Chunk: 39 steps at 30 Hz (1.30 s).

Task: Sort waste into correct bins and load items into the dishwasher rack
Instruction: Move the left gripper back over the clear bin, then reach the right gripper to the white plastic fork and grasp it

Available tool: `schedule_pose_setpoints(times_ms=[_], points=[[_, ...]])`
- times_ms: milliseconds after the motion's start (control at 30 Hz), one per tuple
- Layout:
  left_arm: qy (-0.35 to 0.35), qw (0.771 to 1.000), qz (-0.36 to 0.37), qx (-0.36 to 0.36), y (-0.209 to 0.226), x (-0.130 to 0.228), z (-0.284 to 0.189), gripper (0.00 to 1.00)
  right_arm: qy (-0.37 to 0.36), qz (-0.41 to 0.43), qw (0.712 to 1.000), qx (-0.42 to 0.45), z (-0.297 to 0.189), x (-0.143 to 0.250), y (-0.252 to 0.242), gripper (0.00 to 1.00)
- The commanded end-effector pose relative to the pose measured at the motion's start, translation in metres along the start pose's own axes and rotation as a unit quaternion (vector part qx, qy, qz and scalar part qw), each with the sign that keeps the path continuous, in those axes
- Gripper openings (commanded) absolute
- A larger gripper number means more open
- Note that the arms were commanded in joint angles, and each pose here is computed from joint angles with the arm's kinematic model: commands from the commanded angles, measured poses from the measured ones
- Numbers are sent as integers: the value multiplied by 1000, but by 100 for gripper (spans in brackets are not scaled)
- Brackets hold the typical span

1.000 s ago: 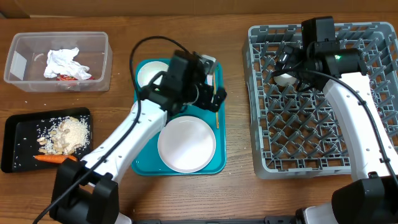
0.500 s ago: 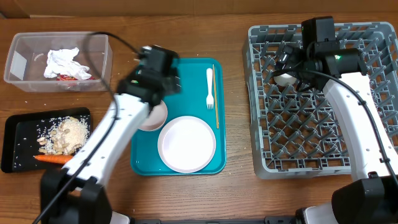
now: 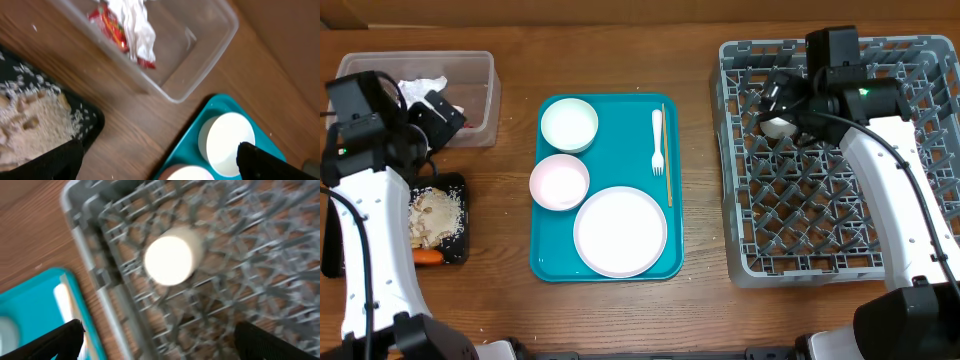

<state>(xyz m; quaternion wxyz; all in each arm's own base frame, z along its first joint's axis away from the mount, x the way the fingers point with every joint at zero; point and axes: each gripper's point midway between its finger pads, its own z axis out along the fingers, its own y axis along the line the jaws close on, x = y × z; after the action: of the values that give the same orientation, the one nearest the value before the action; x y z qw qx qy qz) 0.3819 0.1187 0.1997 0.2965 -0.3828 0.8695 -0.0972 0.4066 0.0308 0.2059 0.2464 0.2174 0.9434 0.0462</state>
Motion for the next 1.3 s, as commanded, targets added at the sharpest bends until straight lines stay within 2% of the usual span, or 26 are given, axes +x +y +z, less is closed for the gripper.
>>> schedule_pose_setpoints(times_ms=[0, 67, 100, 233, 400, 500, 567, 633, 867, 1267], points=[[37, 999, -14, 28, -7, 11, 6, 100, 88, 0, 985, -150, -12, 29, 51, 100], [38, 999, -15, 28, -6, 11, 7, 100, 109, -77, 945, -299, -37, 43, 107, 100], [38, 999, -15, 28, -6, 11, 7, 100, 105, -94, 941, -309, -40, 47, 117, 100], [38, 999, -15, 28, -6, 11, 7, 100, 64, -176, 951, -246, -32, 79, 152, 100], [38, 999, -15, 28, -6, 11, 7, 100, 36, -247, 947, -204, -14, 122, 193, 100], [38, 999, -15, 28, -6, 11, 7, 100, 34, -242, 955, -171, 21, 142, 210, 99], [38, 999, -15, 28, -6, 11, 7, 100, 43, -227, 960, -159, 50, 149, 215, 91], [38, 999, -15, 28, -6, 11, 7, 100, 43, -206, 968, -134, 75, 148, 211, 88], [38, 999, -15, 28, -6, 11, 7, 100, 63, -206, 971, -105, 132, 164, 205, 83], [38, 999, -15, 28, -6, 11, 7, 100, 49, -199, 976, -66, 165, 166, 195, 84]])
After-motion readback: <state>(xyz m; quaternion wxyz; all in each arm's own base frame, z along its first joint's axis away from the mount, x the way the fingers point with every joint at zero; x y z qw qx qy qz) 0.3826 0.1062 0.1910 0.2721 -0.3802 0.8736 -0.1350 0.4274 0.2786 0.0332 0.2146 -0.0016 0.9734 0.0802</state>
